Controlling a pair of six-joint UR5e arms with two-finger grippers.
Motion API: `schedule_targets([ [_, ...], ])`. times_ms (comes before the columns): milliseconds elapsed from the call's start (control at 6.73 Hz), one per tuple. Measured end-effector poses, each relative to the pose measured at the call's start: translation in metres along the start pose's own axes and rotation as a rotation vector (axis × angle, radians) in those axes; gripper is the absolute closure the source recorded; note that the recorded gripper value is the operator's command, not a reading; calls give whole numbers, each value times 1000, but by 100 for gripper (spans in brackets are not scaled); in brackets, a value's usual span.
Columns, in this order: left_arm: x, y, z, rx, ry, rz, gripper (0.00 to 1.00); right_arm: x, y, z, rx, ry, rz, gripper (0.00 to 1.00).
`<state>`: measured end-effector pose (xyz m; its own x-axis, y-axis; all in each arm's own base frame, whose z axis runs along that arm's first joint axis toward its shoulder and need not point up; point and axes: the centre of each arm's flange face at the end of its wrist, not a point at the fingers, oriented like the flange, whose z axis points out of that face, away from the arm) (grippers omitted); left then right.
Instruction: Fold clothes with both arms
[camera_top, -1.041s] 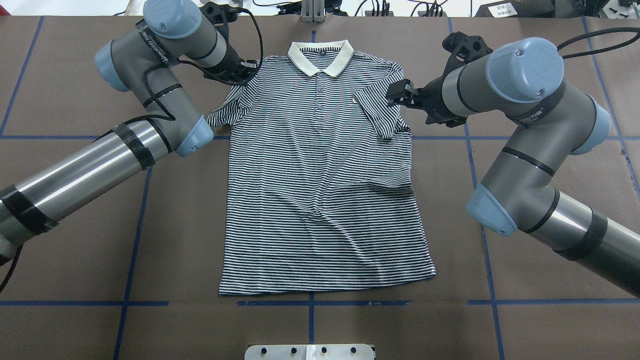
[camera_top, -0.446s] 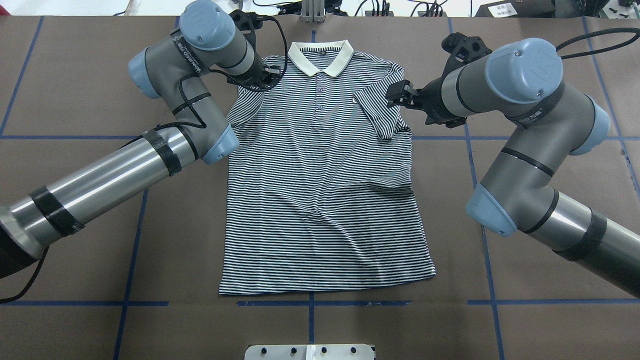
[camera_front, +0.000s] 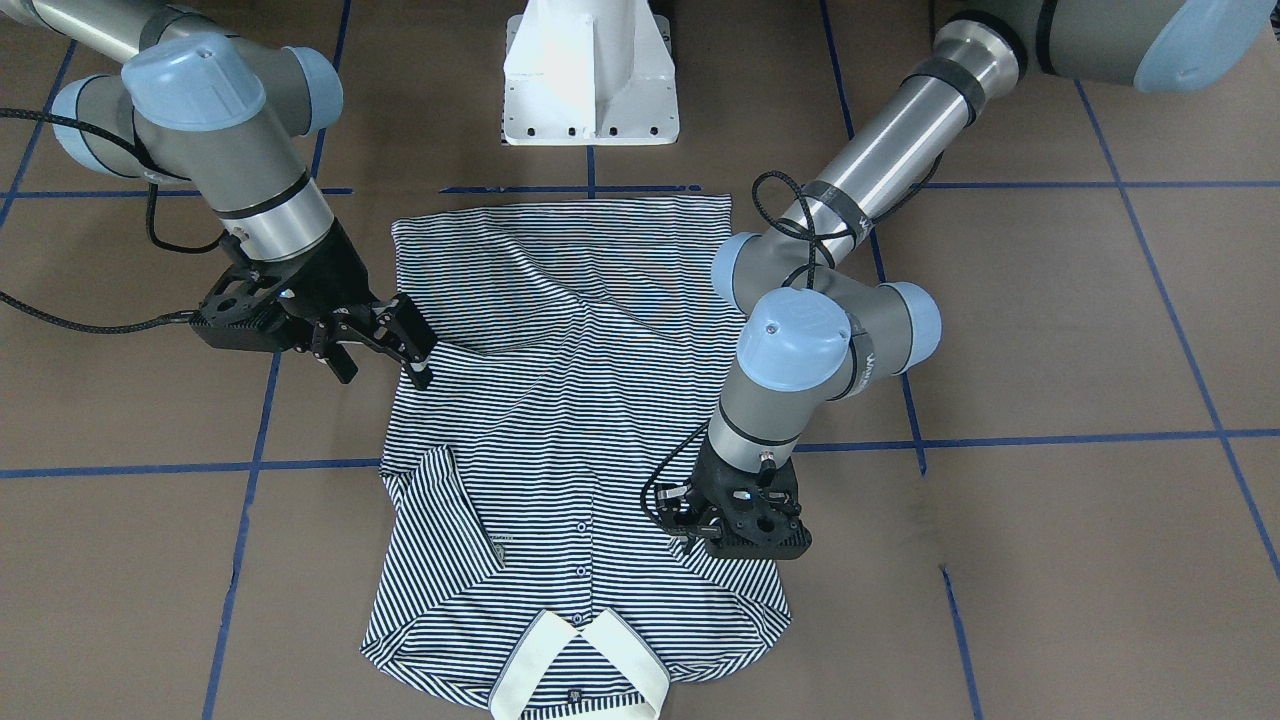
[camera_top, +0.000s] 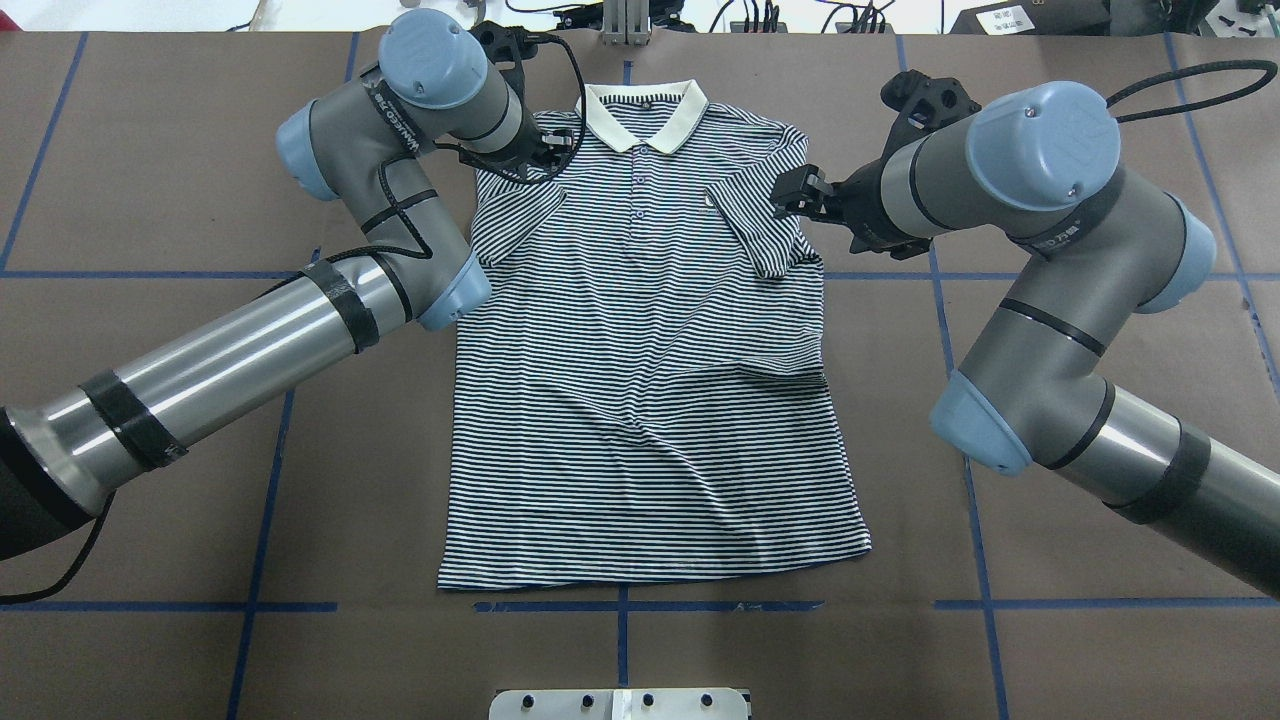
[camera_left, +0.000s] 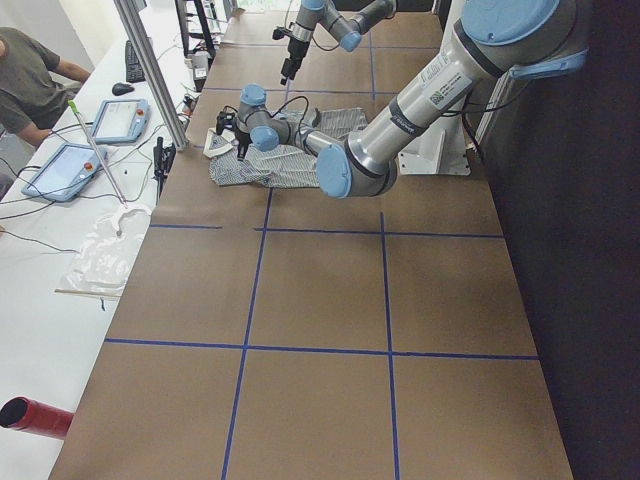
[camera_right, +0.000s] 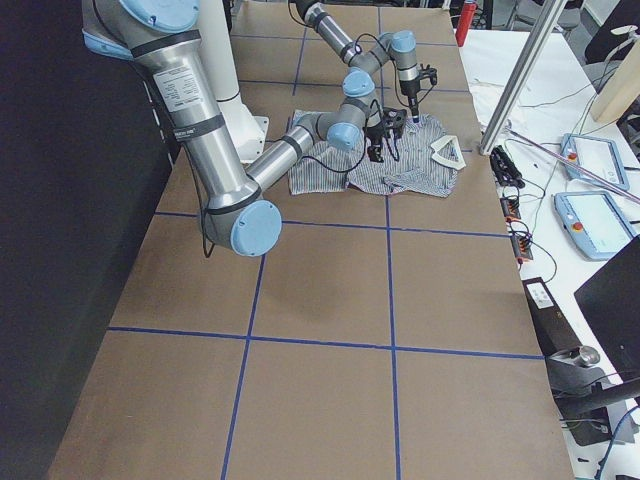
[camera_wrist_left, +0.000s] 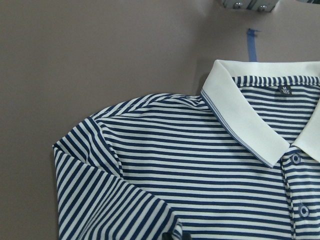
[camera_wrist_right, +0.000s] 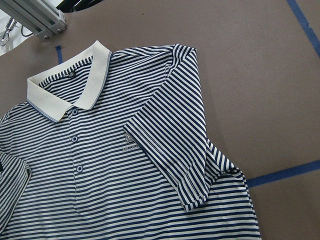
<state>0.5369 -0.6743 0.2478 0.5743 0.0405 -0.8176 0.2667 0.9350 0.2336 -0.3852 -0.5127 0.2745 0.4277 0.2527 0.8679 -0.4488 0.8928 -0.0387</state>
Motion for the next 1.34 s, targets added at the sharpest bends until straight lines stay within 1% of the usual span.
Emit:
schedule_targets([
  [149,5,9,-12,11,34,13,12,-3,3,0,0,-3,2,0],
  [297,6,31,-29,15,82,35,12,-7,12,1,-4,-7,29,0],
  [446,-2,62,-51,15,132,49,12,-12,38,9,-18,-4,90,6],
  [595,-15,93,-76,7,178,40,12,-13,85,26,-29,35,149,6],
  [743,-26,119,-95,-21,215,8,12,-7,148,41,-29,120,172,6],
  [892,-33,132,-103,-48,231,-26,10,10,201,45,-23,199,188,6],
  [1041,-38,138,-105,-62,234,-60,10,37,238,42,-23,251,224,8],
  [1338,-38,143,-104,-75,238,-121,9,77,275,30,-22,301,265,15],
])
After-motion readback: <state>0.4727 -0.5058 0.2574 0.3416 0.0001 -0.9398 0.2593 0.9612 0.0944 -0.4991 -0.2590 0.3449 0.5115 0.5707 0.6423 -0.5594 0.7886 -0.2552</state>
